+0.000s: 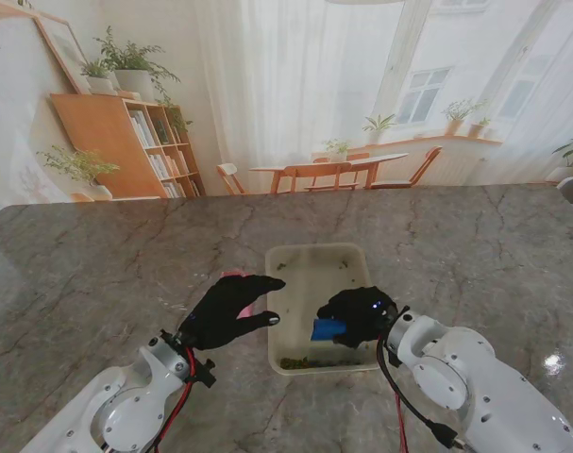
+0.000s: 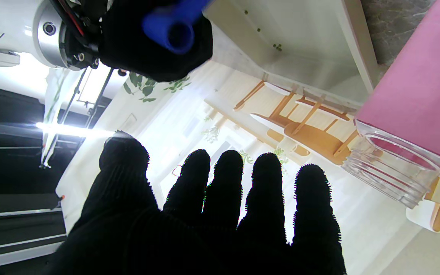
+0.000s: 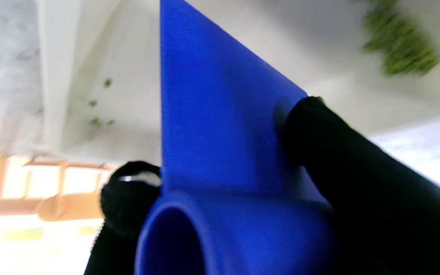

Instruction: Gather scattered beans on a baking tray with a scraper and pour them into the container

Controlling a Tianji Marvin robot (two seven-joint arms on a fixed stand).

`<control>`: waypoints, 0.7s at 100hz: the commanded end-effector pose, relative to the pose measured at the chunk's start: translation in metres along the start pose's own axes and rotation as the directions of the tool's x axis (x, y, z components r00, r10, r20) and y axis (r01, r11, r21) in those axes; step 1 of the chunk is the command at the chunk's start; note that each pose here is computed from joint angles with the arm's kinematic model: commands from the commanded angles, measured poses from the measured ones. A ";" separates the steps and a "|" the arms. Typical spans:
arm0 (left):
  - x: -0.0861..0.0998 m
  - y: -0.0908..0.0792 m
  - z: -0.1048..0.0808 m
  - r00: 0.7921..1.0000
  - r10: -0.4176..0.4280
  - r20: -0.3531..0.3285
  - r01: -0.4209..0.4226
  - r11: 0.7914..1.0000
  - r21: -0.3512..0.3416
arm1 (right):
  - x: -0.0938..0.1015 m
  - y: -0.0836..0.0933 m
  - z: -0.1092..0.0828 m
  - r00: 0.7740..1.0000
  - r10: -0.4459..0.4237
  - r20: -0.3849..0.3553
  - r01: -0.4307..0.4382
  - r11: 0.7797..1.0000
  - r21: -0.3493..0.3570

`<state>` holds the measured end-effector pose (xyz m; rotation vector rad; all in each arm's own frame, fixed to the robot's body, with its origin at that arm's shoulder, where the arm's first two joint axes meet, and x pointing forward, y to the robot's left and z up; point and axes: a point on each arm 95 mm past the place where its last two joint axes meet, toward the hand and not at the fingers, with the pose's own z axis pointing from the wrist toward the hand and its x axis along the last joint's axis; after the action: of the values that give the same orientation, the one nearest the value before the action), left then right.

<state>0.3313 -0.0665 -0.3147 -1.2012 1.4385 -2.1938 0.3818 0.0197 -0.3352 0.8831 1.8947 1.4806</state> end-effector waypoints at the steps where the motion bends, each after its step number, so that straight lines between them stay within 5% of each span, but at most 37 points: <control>1: 0.001 0.002 0.000 1.000 -0.007 0.002 0.007 1.000 -0.004 | 0.003 0.003 0.006 0.999 0.046 0.011 -0.046 0.999 0.000; 37: 0.001 0.001 -0.001 1.000 -0.001 0.007 0.001 1.000 0.003 | -0.007 0.042 0.052 0.991 0.024 0.129 0.003 0.979 -0.202; 70: 0.001 0.000 -0.005 1.000 0.009 0.015 -0.009 1.000 0.014 | -0.029 0.052 0.104 0.991 -0.037 0.129 0.067 0.969 -0.238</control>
<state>0.3290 -0.0628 -0.3138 -1.1942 1.4215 -2.1810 0.4780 0.0631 -0.3160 0.7928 1.5981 1.5494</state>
